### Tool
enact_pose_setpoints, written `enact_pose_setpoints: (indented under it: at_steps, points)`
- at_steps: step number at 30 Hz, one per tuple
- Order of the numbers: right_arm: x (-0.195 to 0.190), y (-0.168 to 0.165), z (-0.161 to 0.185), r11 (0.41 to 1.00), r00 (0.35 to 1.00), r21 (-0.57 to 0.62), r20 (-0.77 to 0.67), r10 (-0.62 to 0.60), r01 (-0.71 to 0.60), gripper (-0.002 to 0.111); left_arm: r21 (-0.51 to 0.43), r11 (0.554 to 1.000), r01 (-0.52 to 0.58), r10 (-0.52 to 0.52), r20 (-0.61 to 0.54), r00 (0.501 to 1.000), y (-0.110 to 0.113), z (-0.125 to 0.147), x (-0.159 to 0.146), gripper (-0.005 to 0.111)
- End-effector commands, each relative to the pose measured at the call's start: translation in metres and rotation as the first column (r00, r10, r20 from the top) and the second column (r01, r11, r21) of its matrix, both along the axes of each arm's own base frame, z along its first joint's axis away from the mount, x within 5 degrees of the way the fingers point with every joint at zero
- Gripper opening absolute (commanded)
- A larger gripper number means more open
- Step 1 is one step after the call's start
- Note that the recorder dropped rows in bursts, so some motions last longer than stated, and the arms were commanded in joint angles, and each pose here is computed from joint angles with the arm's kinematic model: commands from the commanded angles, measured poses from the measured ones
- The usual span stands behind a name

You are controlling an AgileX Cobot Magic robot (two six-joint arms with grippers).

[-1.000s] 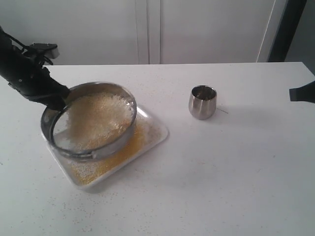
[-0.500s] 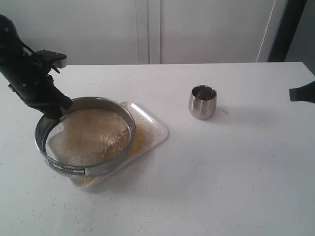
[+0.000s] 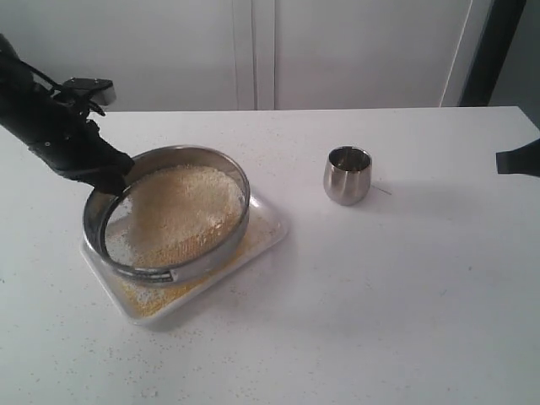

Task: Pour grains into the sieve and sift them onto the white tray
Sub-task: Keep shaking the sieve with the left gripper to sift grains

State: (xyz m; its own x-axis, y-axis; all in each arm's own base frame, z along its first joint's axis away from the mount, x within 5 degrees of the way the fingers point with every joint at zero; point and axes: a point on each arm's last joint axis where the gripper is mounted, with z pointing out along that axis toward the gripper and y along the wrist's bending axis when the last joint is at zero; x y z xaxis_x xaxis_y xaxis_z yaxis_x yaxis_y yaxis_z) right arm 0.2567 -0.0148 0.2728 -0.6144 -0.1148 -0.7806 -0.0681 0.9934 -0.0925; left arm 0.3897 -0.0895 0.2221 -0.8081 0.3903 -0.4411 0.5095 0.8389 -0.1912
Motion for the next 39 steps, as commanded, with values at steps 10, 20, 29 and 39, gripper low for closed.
enact_pose_setpoints:
  at_steps: [10,20,29,39]
  points:
    - [-0.001,0.0,0.0,1.0,1.0,-0.002,0.008,0.0,0.0,0.0,-0.144,0.971,-0.189,0.2,0.068,0.977,0.01,0.012,-0.014,0.0]
    - [-0.001,0.0,0.0,1.0,1.0,-0.002,0.008,0.0,0.0,0.0,-0.141,0.96,-0.243,0.265,0.175,0.948,0.01,0.004,-0.024,0.0]
    - [-0.001,0.0,0.0,1.0,1.0,-0.002,0.008,0.0,0.0,0.0,-0.158,0.958,-0.238,0.241,0.001,0.971,0.001,0.004,-0.027,0.0]
    - [-0.001,0.0,0.0,1.0,1.0,-0.002,0.008,0.0,0.0,0.0,-0.042,0.992,-0.12,0.109,-0.192,0.975,-0.001,0.003,-0.023,0.0]
